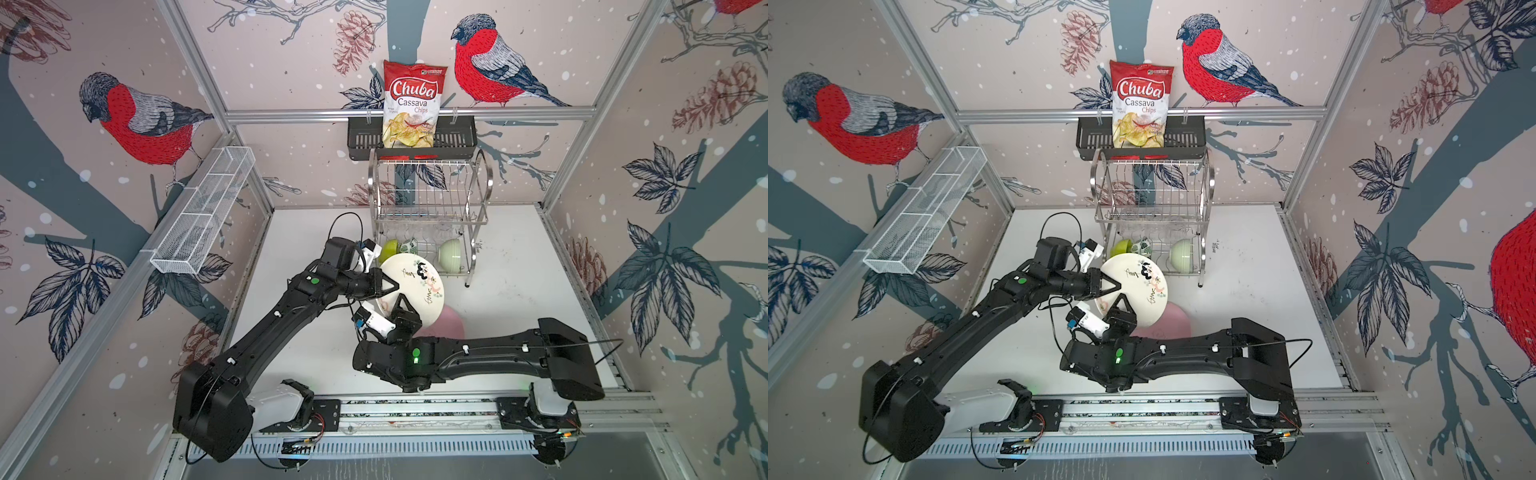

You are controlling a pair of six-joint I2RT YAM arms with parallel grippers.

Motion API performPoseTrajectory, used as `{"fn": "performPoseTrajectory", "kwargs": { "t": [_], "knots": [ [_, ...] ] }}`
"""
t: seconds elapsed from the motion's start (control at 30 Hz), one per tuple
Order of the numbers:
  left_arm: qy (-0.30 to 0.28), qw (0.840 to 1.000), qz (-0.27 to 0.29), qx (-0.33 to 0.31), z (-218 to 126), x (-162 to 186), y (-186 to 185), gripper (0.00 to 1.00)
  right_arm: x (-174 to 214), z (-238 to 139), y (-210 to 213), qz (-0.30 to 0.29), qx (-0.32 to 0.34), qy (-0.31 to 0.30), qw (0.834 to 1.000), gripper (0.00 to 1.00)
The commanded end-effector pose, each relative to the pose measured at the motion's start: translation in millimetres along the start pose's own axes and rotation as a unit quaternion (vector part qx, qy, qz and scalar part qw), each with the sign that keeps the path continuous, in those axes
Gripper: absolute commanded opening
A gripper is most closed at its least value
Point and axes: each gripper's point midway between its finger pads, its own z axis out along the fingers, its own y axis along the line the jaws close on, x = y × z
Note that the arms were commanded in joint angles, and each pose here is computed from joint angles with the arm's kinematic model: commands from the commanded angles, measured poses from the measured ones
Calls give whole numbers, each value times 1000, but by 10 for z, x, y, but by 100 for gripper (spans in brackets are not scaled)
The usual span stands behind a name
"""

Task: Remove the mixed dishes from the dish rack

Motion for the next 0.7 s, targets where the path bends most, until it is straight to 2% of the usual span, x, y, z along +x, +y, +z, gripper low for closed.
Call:
{"fn": "performPoseTrajectory", "kwargs": {
  "t": [0.0,0.07,0.17,0.3,0.37,0.5,0.6,0.67],
  "knots": [
    [1,999,33,35,-3,-8,-136,0,-82,-45,15,60,-39,-10,997,56],
    [0,999,30,38,5,-9,-134,0,-119,-98,90,84,-84,-16,993,62],
    [1,999,29,38,18,-17,-130,0,-216,-218,196,135,-166,-31,976,70],
    [2,999,27,37,30,-29,-125,0,-398,-460,290,200,-281,-59,937,82],
    [3,999,26,36,40,-28,-116,0,-497,-603,311,230,-340,-75,909,88],
    [5,999,24,34,56,-23,-93,0,-670,-854,191,310,-452,-108,829,89],
    [6,999,23,33,64,-23,-79,0,-668,-853,-138,390,-488,-129,770,89],
    [7,999,24,35,63,-22,-91,0,-565,-774,-393,441,-487,-137,741,90]
  ]
}}
